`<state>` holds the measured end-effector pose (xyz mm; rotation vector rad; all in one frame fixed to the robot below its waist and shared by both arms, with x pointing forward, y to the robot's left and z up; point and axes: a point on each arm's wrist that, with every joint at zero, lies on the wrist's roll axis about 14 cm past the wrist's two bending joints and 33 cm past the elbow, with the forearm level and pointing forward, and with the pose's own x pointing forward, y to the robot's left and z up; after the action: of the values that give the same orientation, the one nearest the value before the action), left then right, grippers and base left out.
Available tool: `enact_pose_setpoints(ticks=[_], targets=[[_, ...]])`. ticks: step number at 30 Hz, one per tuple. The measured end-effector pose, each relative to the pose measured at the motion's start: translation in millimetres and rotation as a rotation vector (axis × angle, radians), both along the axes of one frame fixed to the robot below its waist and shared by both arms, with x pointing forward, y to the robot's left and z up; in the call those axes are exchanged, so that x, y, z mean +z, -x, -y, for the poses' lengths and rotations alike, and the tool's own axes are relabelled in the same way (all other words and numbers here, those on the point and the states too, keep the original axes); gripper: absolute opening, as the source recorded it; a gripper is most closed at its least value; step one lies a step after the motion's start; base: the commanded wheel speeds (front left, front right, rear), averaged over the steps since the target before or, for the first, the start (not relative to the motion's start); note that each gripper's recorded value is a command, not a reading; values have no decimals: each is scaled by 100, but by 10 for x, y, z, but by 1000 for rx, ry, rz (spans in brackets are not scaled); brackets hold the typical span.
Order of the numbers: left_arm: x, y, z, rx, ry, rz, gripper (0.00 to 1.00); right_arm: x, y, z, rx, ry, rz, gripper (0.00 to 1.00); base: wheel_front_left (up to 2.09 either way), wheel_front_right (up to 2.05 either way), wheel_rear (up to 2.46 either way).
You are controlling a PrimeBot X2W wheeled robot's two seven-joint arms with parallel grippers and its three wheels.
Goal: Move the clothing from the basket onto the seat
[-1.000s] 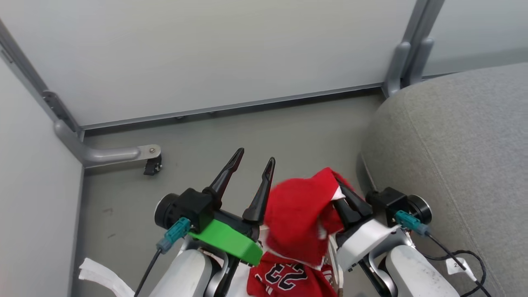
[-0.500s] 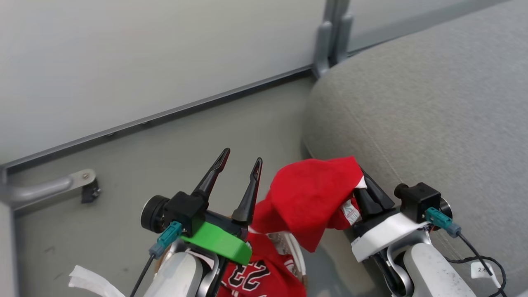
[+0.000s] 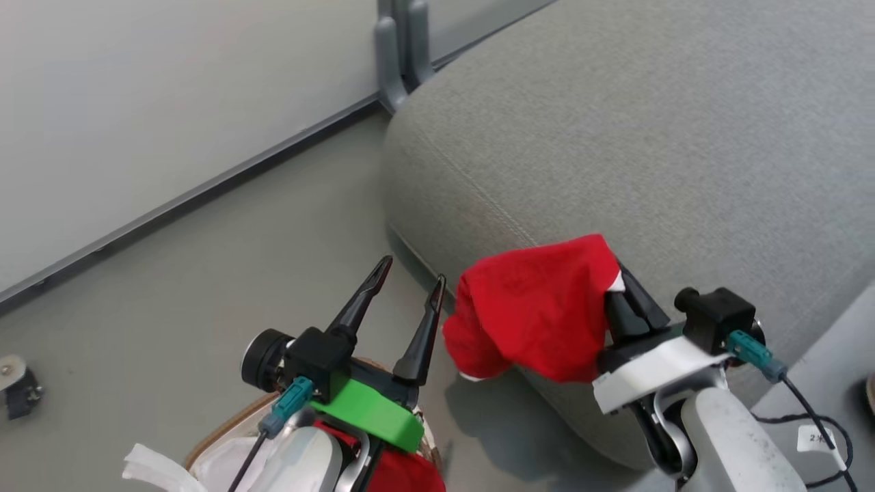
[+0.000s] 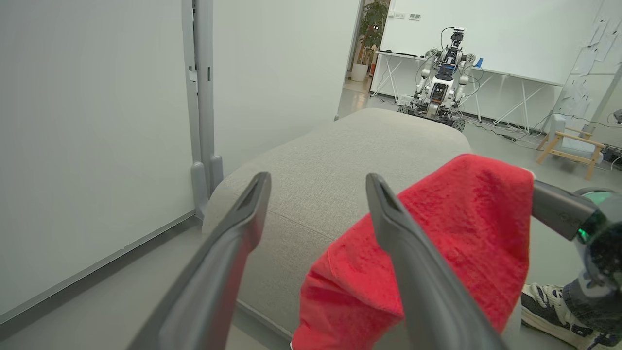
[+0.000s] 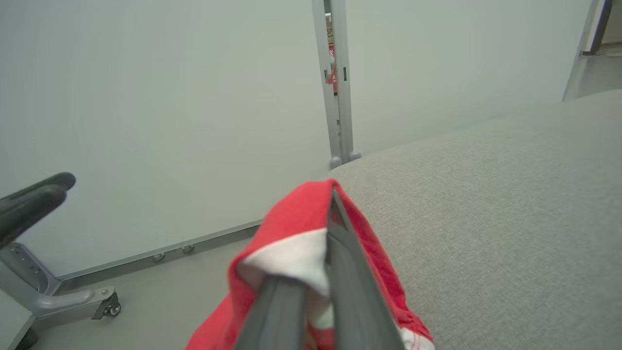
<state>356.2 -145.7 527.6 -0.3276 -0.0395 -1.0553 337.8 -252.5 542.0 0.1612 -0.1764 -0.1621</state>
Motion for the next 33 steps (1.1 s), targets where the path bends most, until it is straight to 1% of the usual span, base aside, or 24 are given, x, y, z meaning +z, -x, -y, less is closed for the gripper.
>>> enact_pose_setpoints(ticks=[5, 8, 12, 14, 18, 22, 24, 28, 30, 33], targets=[[-83, 9, 121, -56, -2, -9, 100, 246, -128, 189, -26, 107, 34, 0, 0, 0, 0], [-145, -28, 143, -72, -4, -14, 100, 496, -282, 331, -23, 212, 66, 0, 0, 0, 0], [-153, -120, 173, -88, 15, -1, 100, 933, -530, 581, -37, 363, 119, 0, 0, 0, 0], [-199, -173, 173, -95, 16, 0, 100, 1166, -670, 729, -54, 458, 138, 0, 0, 0, 0], [-360, -310, 128, -95, 3, -12, 100, 1523, -969, 964, -91, 586, 160, 0, 0, 0, 0], [-531, -431, 75, -89, -2, -37, 100, 1741, -1260, 1184, -141, 667, 163, 0, 0, 0, 0], [-618, -524, 11, -71, -5, -50, 100, 1766, -1412, 1261, -159, 707, 146, 0, 0, 0, 0], [-819, -655, -121, -38, -20, -81, 100, 1671, -1665, 1481, -222, 727, 101, 0, 0, 0, 0], [-907, -697, -189, -20, -28, -98, 100, 1478, -1771, 1544, -237, 725, 56, 0, 0, 0, 0], [-1018, -764, -289, 5, -40, -115, 100, 1188, -1888, 1657, -266, 682, 0, 0, 0, 0, 0]])
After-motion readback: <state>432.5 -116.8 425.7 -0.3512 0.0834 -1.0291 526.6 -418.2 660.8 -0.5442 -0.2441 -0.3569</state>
